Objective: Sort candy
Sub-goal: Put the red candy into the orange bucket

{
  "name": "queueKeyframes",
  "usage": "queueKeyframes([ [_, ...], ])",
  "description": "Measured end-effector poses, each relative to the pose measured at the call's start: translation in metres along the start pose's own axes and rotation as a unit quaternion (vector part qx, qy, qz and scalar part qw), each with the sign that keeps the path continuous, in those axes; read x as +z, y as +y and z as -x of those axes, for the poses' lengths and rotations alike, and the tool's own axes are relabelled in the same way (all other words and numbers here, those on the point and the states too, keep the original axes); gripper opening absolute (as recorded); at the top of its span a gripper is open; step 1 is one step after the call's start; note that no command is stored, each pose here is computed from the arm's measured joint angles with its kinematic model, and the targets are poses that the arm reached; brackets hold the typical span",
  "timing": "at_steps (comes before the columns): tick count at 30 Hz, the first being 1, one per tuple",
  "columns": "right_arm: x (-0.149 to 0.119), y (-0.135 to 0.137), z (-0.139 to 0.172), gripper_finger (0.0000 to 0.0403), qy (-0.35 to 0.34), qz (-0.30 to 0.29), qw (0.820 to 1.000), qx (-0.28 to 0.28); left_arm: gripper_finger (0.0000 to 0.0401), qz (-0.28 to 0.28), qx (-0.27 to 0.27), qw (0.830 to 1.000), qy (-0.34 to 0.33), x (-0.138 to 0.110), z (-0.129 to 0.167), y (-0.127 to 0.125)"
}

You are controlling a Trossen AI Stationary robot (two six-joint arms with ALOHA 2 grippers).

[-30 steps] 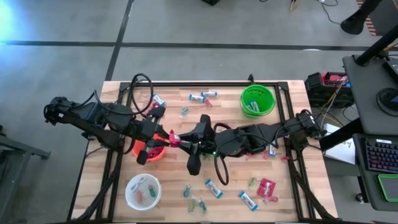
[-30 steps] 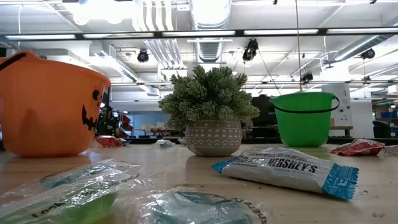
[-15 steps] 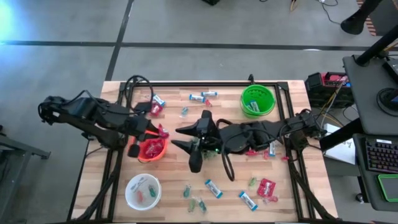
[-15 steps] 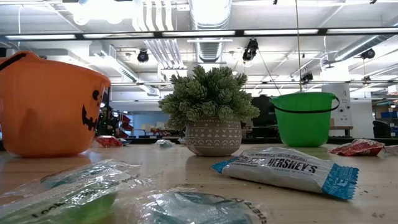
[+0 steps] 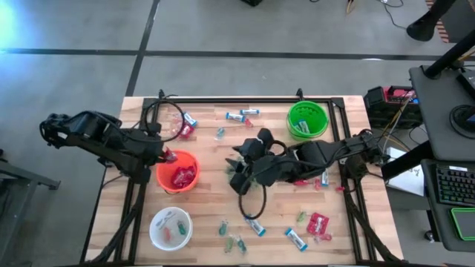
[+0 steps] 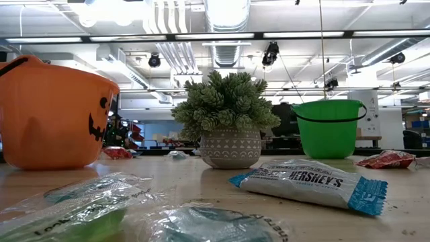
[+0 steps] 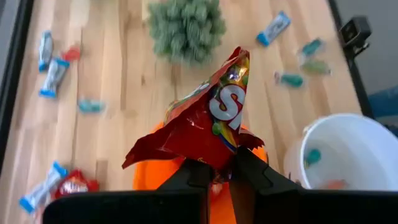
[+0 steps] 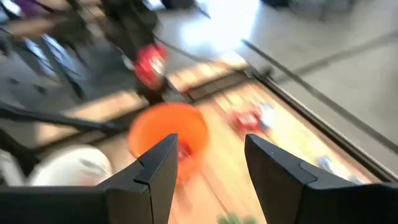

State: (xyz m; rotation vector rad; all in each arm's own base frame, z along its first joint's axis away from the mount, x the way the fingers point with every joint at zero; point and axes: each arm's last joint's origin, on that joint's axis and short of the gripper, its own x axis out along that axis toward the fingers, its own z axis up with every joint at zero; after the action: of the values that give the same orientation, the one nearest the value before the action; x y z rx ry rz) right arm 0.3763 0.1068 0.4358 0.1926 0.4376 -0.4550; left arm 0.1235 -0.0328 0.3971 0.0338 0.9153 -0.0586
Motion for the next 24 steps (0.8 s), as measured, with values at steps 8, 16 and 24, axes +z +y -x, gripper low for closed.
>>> queueKeyframes([
  [8,-0.022,-0.03,-0.003,0.0176,0.114,-0.01,0.988,-0.106,0.0008,0.029,0.016,0.997,0.074,-0.011,-0.008,0.001],
  [16,-0.025,-0.06,-0.01,0.0176,0.173,0.015,0.969,-0.177,0.0008,0.043,0.031,0.991,0.126,-0.018,-0.035,-0.002],
  [24,-0.016,-0.089,-0.023,0.0176,0.2,0.054,0.957,-0.203,0.0026,0.042,0.05,0.982,0.179,-0.02,-0.062,-0.003],
])
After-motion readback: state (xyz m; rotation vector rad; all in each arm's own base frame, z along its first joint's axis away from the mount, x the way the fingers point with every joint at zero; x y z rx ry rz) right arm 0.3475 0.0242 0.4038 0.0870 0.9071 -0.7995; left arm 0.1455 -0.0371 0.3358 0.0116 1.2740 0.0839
